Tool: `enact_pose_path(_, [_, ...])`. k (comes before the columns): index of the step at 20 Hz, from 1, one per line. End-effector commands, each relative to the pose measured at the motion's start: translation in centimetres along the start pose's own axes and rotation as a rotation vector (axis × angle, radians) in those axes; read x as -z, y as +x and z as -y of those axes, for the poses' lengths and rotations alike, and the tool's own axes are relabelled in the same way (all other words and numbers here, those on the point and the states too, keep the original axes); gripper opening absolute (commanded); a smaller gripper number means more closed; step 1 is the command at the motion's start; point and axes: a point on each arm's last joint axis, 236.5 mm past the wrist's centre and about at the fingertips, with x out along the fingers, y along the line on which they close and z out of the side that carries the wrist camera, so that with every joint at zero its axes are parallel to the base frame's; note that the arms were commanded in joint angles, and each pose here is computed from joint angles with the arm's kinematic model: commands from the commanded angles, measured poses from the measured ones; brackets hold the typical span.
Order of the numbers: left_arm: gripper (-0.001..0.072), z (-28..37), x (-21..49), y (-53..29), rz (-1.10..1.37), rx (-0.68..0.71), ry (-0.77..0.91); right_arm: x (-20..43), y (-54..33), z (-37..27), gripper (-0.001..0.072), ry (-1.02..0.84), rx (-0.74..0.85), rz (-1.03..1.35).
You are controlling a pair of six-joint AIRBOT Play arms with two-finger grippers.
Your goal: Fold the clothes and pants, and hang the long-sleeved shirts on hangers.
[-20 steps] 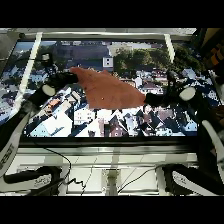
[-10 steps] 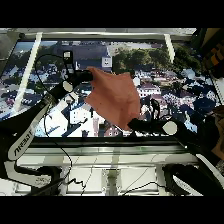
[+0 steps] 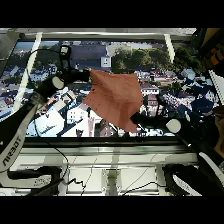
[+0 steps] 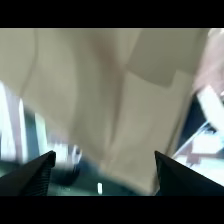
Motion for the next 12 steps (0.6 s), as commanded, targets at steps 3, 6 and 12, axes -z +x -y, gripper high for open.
enact_pose_path(3, [0.0689, -3.8, 10.3, -4.5, -0.458, 0.061, -0.122, -9.0, -4.5, 7.0, 0.0693, 0.155, 0.112, 0.215])
enact_pose_path(6, [0.0688, -4.6, 16.0, -5.9, -0.676, 0.128, -0.2, -10.4, -5.7, 8.8, 0.0693, 0.146, 0.142, 0.246])
enact_pose_path(12, [0.0632, -0.6, 18.8, -3.3, -0.723, 0.311, -0.308, -11.1, -5.9, 8.9, 0.0693, 0.14, 0.145, 0.275])
